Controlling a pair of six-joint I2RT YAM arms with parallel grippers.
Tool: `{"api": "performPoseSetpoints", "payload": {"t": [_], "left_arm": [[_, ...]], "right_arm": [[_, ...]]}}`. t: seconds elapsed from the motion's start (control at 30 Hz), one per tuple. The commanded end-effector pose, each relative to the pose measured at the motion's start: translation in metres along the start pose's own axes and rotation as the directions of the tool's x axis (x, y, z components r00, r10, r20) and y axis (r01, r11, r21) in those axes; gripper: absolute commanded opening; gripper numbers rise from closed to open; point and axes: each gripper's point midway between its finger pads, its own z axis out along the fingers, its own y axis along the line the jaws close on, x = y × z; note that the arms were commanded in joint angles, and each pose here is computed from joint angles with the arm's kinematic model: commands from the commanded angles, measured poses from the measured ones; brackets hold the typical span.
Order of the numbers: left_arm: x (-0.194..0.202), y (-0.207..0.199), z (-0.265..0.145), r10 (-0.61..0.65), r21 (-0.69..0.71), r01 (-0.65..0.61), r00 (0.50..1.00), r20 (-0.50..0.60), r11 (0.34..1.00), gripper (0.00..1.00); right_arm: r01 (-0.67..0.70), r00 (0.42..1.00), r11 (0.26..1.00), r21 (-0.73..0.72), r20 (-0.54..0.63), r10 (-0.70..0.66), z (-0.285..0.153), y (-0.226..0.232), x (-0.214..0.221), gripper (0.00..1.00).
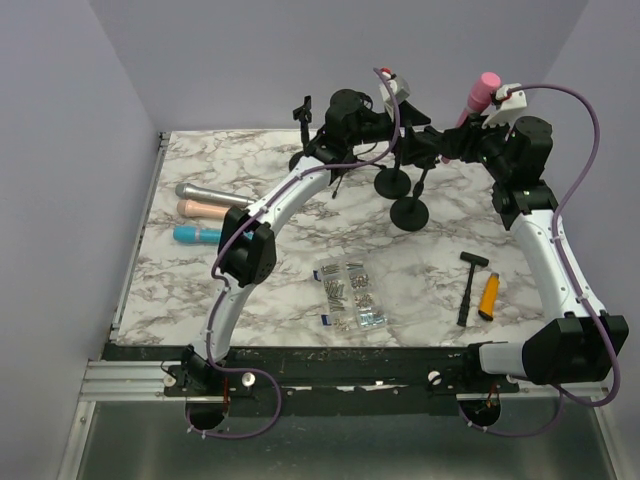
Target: Remove the microphone from the stand
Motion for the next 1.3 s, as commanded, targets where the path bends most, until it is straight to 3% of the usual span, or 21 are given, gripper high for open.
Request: {"api": "performPoseSetpoints", "payload": {"t": [0.0, 0.23, 0.33, 0.4, 0.43, 0.5, 0.53, 0.77, 1.03, 1.2, 1.23, 1.27], "left_arm": [[0.032, -0.012, 0.01, -0.029, 0.101, 0.036, 0.998, -0.063, 0.994, 0.99], [0.045, -0.011, 0.017, -0.039, 0.109, 0.046, 0.997, -0.063, 0.993, 0.97], [0.042, -0.013, 0.018, -0.049, 0.121, 0.054, 0.998, -0.044, 0.991, 0.85], [0.037, -0.014, 0.019, -0.052, 0.121, 0.055, 0.998, -0.031, 0.991, 0.63], [0.035, -0.014, 0.019, -0.055, 0.122, 0.057, 0.998, -0.024, 0.991, 0.47], [0.03, -0.017, 0.018, -0.068, 0.119, 0.069, 0.998, -0.015, 0.99, 0.06], [0.025, -0.019, 0.017, -0.065, 0.115, 0.064, 0.998, -0.002, 0.991, 0.0], [0.034, -0.025, 0.007, -0.089, 0.09, 0.09, 0.996, -0.011, 0.992, 0.0], [0.049, -0.02, 0.006, -0.068, 0.015, 0.069, 0.997, -0.039, 0.998, 0.0], [0.05, -0.015, 0.005, -0.087, -0.021, 0.085, 0.994, -0.062, 0.996, 0.0], [0.049, -0.015, 0.005, -0.102, -0.026, 0.1, 0.992, -0.075, 0.995, 0.12], [0.046, -0.016, 0.005, -0.118, -0.033, 0.115, 0.989, -0.089, 0.993, 0.33]], "right_arm": [[-0.078, 0.989, 0.994, -0.08, -0.134, 0.067, -0.007, 0.023, 0.032, 0.01], [-0.086, 0.988, 0.992, -0.097, -0.133, 0.073, -0.008, 0.027, 0.031, 0.01], [-0.087, 0.989, 0.991, -0.102, -0.132, 0.073, -0.009, 0.028, 0.03, 0.01], [-0.087, 0.988, 0.991, -0.103, -0.133, 0.073, -0.009, 0.028, 0.03, 0.01], [-0.085, 0.989, 0.991, -0.102, -0.131, 0.071, -0.01, 0.028, 0.029, 0.01], [-0.083, 0.989, 0.992, -0.098, -0.129, 0.07, -0.009, 0.028, 0.028, 0.01], [-0.084, 0.989, 0.992, -0.091, -0.129, 0.072, -0.008, 0.027, 0.027, 0.01], [-0.096, 0.992, 0.994, -0.043, -0.088, 0.092, -0.007, 0.022, -0.006, 0.01], [-0.063, 0.997, 0.995, 0.076, 0.046, 0.059, -0.003, 0.002, -0.103, 0.01], [-0.097, 0.987, 0.995, 0.036, 0.132, 0.092, -0.012, 0.014, -0.157, 0.01], [-0.103, 0.985, 0.995, 0.016, 0.141, 0.1, -0.017, 0.018, -0.161, 0.01], [-0.115, 0.983, 0.993, -0.006, 0.143, 0.115, -0.021, 0.023, -0.162, 0.01]]}}
